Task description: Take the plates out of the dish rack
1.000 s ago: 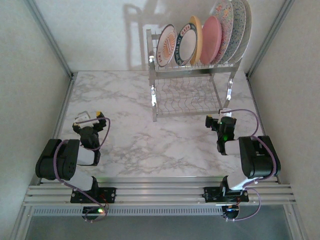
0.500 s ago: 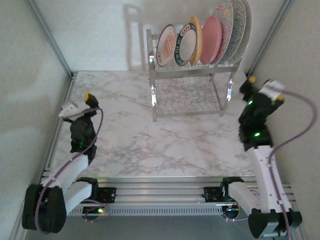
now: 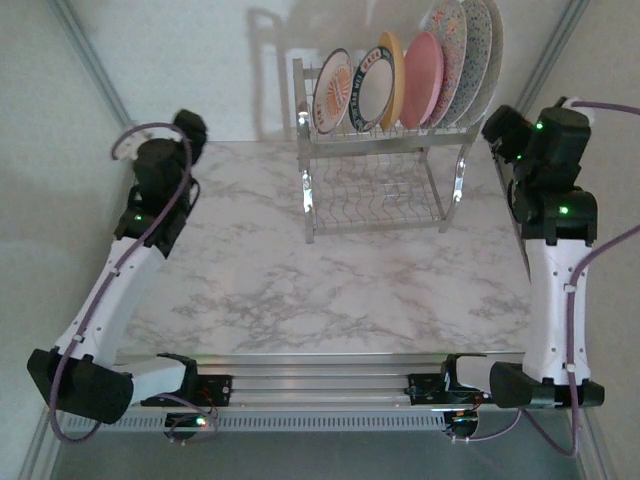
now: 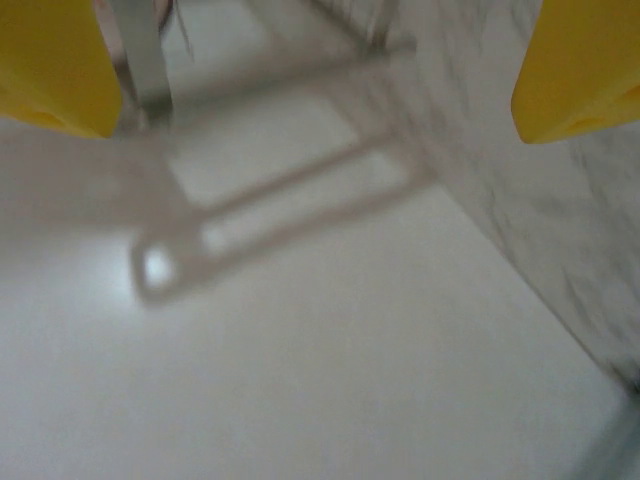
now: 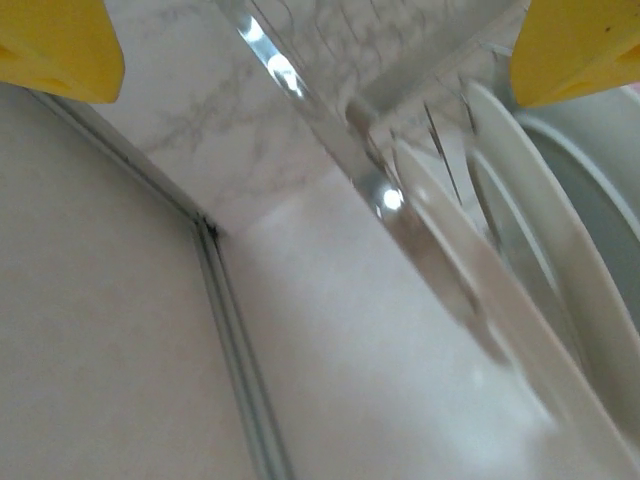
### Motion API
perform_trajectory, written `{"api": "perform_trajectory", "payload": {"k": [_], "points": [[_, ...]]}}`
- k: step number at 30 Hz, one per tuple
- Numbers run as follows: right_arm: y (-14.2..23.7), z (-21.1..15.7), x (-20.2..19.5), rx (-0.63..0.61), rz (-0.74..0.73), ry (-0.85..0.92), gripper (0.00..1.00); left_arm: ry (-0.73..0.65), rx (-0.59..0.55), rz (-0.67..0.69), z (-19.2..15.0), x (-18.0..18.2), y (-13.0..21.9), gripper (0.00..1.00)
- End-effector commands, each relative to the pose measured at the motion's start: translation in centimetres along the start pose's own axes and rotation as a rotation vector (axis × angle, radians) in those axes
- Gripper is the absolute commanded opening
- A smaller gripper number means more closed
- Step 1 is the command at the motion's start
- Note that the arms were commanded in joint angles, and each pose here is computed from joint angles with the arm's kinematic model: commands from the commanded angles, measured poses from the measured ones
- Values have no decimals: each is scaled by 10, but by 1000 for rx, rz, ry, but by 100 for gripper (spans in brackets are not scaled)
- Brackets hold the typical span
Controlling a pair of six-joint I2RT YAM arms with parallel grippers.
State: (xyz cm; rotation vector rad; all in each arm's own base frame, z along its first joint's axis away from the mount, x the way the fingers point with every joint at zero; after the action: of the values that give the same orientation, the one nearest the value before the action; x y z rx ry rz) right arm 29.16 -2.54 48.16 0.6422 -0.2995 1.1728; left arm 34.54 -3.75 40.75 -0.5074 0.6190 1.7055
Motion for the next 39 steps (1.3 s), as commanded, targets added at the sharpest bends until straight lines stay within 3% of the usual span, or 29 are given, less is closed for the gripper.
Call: {"api": "perform_trajectory", "payload": {"k": [1, 4, 8, 14, 18, 39], "points": [[17, -6, 10, 48, 137, 134, 99, -59, 124, -78, -16, -23, 25, 99], [13, -10, 25, 8, 295, 304, 99, -123, 178, -199, -31, -50, 38, 100], [6, -3, 31, -98, 369, 441, 94, -200, 215, -300, -44, -75, 56, 100], [-16, 0, 22, -115, 453, 443, 83, -259, 190, -457, -42, -99, 82, 100], [-24, -6, 24, -119, 536, 452, 81, -263, 159, -528, -34, -106, 94, 100], [-79, -6, 25, -127, 527, 378, 65, -206, 95, -656, -15, -127, 110, 100]]}}
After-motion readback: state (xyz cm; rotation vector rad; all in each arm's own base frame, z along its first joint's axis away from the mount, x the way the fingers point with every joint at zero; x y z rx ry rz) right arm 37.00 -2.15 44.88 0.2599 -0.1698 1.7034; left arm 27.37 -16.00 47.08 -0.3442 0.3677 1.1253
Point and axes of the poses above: each hand's point on the last joint's axis, 136 mm out from that joint toward the fingers, its own y axis back along the fingers, its own x axis along the line the jaws close on, z = x × y, the point moved 6 cm from there along y, back along the fingers, and after that the axes turned 13 degrees about -y, right-handed, at the moved point
